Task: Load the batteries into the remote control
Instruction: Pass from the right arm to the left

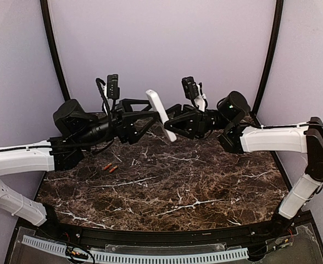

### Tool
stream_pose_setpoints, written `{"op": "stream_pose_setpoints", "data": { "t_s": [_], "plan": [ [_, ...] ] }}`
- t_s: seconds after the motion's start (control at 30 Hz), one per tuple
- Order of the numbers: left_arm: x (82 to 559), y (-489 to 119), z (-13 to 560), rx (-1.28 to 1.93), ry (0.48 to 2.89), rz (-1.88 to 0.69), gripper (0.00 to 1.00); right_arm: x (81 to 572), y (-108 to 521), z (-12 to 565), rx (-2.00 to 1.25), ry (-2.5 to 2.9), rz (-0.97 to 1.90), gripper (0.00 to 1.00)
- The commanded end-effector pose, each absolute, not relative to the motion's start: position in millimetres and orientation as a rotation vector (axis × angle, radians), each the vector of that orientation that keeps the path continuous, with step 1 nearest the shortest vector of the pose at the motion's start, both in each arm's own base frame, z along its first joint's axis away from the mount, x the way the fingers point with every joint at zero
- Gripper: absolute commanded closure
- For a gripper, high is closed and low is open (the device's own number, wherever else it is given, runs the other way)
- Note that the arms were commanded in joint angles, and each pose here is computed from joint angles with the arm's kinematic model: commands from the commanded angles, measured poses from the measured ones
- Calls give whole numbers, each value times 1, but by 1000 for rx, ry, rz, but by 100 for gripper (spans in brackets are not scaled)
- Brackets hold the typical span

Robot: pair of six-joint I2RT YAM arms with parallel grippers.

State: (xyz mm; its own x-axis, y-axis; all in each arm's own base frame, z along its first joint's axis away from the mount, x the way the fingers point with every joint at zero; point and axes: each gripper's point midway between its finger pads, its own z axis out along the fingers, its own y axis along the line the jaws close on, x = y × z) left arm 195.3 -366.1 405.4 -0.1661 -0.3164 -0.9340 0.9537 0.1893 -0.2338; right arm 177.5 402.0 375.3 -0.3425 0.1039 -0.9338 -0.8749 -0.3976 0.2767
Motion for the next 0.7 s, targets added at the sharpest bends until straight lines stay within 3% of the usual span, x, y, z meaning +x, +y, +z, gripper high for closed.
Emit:
{"op": "stream_pose_setpoints", "data": {
  "t_s": [0.0, 0.17, 0.67],
  "plan": [
    [198, -367, 421, 696, 1190, -1297, 12, 178, 400, 375, -1177, 1065, 1813, 69],
    [209, -371, 419, 658, 1235, -1277, 17, 178, 401, 374, -1182, 1061, 1811, 69],
    [210, -374, 421, 648, 1220, -1311, 45, 182, 404, 367, -1174, 1079, 1808, 69]
  ]
}}
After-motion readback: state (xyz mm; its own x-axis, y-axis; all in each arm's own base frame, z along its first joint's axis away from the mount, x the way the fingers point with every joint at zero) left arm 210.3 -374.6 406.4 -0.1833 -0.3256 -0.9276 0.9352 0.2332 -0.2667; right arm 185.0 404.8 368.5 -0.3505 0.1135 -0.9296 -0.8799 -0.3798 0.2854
